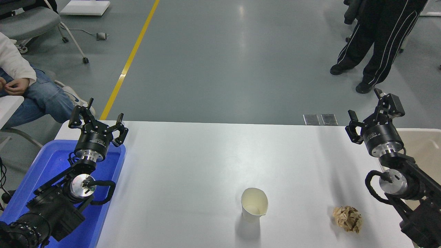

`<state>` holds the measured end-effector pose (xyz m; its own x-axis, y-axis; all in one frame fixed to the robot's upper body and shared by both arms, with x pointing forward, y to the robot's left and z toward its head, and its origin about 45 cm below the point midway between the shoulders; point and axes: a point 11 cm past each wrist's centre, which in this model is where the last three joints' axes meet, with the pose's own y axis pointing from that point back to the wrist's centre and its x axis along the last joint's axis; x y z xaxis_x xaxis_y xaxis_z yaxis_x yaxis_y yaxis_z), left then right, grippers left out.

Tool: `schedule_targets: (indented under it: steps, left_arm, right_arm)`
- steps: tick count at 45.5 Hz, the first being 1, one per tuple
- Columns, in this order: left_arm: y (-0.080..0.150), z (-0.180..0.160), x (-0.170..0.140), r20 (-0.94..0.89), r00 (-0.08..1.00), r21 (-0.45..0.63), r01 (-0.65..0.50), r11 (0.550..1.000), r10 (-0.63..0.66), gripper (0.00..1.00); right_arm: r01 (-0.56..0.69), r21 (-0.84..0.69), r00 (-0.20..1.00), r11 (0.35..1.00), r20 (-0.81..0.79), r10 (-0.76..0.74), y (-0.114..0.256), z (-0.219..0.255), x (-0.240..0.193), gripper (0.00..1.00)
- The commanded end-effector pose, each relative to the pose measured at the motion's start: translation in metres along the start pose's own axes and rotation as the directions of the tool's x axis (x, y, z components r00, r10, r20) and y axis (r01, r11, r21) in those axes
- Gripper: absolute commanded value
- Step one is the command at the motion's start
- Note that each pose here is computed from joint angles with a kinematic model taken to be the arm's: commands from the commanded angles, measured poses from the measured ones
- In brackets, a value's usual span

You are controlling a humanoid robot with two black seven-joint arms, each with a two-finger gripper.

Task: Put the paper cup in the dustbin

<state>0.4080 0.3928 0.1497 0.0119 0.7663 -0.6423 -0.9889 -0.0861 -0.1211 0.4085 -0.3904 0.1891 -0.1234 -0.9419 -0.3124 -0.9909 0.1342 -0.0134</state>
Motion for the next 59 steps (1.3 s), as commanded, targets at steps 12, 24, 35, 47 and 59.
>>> schedule_targets:
  steps: [12, 24, 35, 47, 59]
  left_arm:
    - [0.000, 0.000, 0.000, 0.000, 1.000, 0.001, 0.000, 1.000, 0.000, 1.00]
    - [0.000, 0.000, 0.000, 0.000, 1.000, -0.001, 0.000, 1.000, 0.000, 1.00]
    - [0.000, 0.000, 0.000, 0.000, 1.000, -0.001, 0.000, 1.000, 0.000, 1.00]
    - [0.000, 0.000, 0.000, 0.000, 1.000, -0.001, 0.000, 1.000, 0.000, 1.00]
    - [0.000, 0.000, 0.000, 0.000, 1.000, -0.001, 0.000, 1.000, 0.000, 1.00]
  right_arm:
    - [0.012, -0.047, 0.995, 0.999, -0.099, -0.016, -0.001, 0.009, 0.006, 1.00]
    - [0.195, -0.189, 0.863, 0.963, -0.433, -0.260, -0.020, -0.003, -0.020, 0.99]
    - [0.348, -0.329, 0.562, 0.878, -0.677, -0.476, -0.042, -0.017, -0.068, 0.99]
    - [0.444, -0.568, -0.033, 0.693, -0.784, -0.620, -0.042, -0.010, -0.124, 0.99]
    - [0.400, -0.787, -0.451, 0.470, -0.615, -0.646, -0.021, 0.018, -0.172, 0.99]
